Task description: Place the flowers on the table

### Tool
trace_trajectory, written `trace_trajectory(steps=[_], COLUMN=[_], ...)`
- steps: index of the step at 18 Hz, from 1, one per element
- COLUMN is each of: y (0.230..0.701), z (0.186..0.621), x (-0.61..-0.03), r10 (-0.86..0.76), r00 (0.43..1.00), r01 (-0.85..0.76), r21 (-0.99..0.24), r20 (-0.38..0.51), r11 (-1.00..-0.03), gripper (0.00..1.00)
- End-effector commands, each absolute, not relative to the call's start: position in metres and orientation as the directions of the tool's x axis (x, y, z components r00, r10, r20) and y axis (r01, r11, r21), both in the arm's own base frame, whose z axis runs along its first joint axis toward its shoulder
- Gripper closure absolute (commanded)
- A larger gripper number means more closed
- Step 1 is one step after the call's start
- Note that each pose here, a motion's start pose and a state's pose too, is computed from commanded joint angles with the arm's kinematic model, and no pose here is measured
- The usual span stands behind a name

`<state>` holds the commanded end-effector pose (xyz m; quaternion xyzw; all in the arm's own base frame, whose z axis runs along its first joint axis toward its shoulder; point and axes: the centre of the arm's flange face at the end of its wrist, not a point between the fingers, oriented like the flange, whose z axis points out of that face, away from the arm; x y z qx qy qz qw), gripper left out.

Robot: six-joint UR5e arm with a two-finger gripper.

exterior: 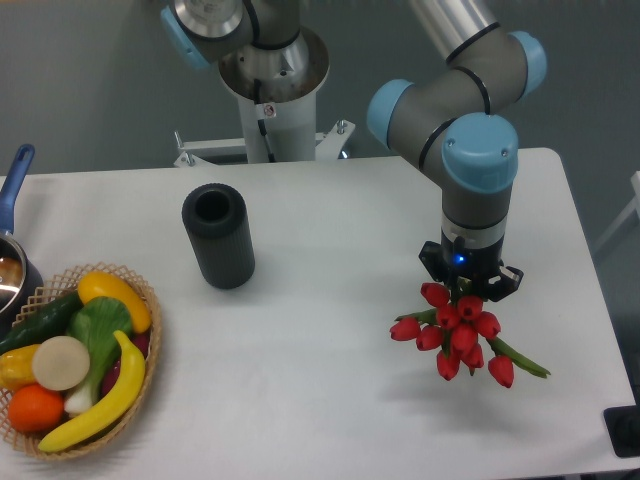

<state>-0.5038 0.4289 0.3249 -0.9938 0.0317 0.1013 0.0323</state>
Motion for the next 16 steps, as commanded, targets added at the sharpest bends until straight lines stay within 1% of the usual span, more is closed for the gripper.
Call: trace_trajectory(steps=[4,10,13,16], y=[0.430,0.440,0.445,0.451], z=[0.321,0.296,0.288,0.276], x=[-0.504,-0.504,-0.503,-0.502], r10=[-0.057,-0.065,-0.073,-0.081], r00=[0.979,0.984,0.985,0.985], r01=[-0.071,-0.074,-0.081,-0.088], r21=[-0.065,-0.051,-0.046,-0.042], r20=[-0.197,-0.165,-0.158,-0.149], r11=[-0.995,-0.996,-0.996,-0.995], gripper=[0.62,0.61,0.59,0.58])
